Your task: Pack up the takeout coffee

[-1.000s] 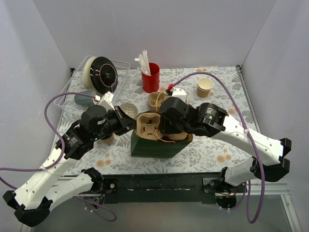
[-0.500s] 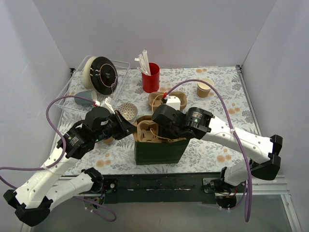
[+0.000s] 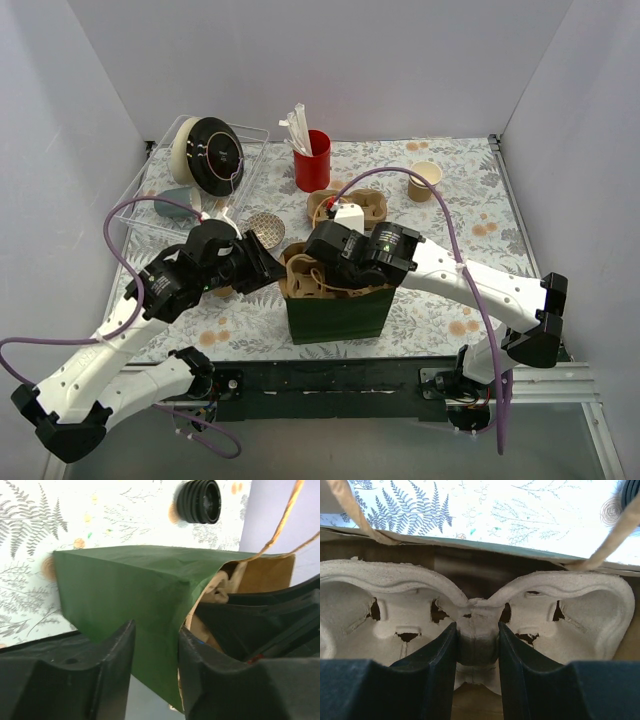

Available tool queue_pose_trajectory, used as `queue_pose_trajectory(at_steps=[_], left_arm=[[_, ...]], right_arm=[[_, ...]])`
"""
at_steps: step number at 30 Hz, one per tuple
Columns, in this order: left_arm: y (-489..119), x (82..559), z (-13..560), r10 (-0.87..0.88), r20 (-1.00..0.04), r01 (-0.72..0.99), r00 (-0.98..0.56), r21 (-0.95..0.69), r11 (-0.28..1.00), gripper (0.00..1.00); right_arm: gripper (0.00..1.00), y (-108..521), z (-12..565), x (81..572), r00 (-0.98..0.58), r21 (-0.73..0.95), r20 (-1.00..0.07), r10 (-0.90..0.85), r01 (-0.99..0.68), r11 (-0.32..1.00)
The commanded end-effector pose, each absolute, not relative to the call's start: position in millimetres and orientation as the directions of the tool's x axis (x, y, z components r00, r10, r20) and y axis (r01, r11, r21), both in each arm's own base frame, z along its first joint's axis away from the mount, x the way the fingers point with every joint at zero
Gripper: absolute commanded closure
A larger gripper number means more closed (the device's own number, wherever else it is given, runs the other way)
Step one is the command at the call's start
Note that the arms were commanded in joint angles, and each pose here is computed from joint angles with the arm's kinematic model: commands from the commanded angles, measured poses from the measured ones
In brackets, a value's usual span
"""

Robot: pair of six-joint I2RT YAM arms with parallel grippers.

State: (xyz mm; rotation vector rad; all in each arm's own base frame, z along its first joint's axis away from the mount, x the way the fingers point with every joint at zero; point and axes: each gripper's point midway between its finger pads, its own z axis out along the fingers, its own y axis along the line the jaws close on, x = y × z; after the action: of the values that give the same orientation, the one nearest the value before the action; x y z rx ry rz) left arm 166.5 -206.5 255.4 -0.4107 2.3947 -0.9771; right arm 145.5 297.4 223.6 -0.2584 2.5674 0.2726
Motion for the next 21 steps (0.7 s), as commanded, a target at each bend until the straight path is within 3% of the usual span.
queue_pose_trajectory(at_steps=[1, 6, 13, 21], left_arm=[[-208.8, 166.9, 297.9, -0.476, -0.384, -0.009, -0.792, -0.771, 0.636, 0.6], [-204.7, 169.0, 310.2, -0.462, -0.422, 0.014, -0.78, -0.75, 0.661, 0.5], [-198.1, 182.5, 319.4, -0.457, -0.463, -0.018, -0.759, -0.687, 0.726, 0.5], [-212.4, 178.9, 291.9, -0.352, -0.434, 0.014, -0.829, -0.646, 0.763, 0.51]], right_arm=[[0.99, 293.8, 237.7, 146.1, -0.812, 0.125, -0.561, -0.161, -0.276, 0.953], [0.99, 293.3, 239.5, 144.5, -0.814, 0.121, -0.554, -0.175, -0.286, 0.951], [0.99, 290.7, 243.8, 147.5, -0.803, 0.105, -0.568, -0.179, -0.287, 0.952], [0.99, 298.9, 242.3, 151.2, -0.79, 0.107, -0.58, -0.197, -0.314, 0.943]])
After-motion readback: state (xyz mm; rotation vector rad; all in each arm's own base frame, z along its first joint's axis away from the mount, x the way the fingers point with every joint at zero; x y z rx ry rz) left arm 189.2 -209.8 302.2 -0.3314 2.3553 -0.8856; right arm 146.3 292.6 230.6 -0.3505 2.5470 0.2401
